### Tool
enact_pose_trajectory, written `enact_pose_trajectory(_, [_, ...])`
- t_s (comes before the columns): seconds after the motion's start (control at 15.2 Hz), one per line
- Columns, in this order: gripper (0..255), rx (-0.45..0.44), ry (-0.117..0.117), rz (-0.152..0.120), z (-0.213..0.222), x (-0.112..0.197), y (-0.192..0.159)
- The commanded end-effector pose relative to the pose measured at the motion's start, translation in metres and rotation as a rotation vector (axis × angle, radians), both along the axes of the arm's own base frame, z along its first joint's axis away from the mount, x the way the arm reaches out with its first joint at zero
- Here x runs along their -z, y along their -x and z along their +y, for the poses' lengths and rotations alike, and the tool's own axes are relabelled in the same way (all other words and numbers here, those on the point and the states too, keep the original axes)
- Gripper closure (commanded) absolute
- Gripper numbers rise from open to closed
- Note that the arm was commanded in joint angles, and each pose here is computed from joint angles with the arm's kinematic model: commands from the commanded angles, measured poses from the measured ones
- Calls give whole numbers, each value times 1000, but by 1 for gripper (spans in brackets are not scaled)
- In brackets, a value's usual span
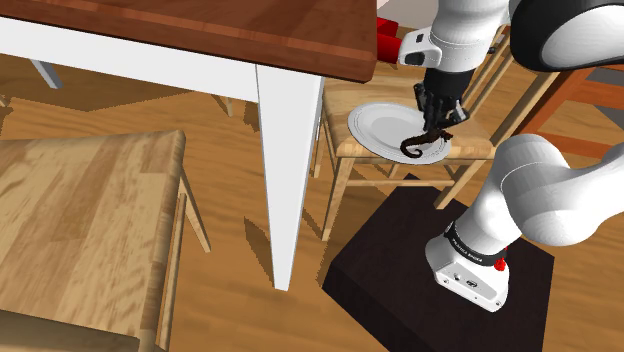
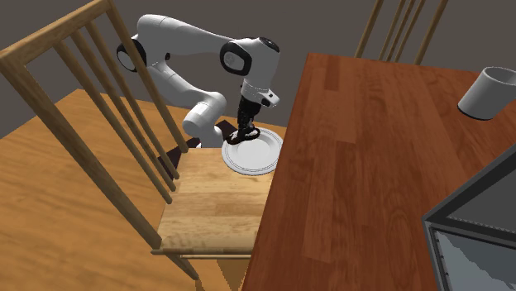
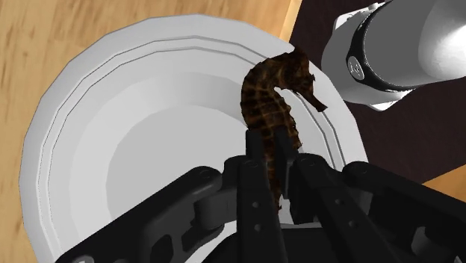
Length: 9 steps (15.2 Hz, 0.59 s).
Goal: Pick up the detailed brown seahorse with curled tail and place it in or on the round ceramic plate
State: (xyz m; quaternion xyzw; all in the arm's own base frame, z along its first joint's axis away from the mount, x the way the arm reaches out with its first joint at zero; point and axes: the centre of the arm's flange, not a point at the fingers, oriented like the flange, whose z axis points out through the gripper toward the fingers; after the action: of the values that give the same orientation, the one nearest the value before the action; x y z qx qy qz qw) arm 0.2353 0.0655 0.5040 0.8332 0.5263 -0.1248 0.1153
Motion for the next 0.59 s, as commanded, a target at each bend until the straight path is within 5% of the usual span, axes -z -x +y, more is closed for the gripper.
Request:
enact_pose_trajectory(0.0, [255,0,0,0,0,0,0])
enact_pose_trajectory(0.33, [255,0,0,0,0,0,0])
enact_pose_trajectory(0.4, [0,0,0,0,0,0,0])
enact_pose_trajectory(0.53, [0,-24,-245,50,-14,-14,-19])
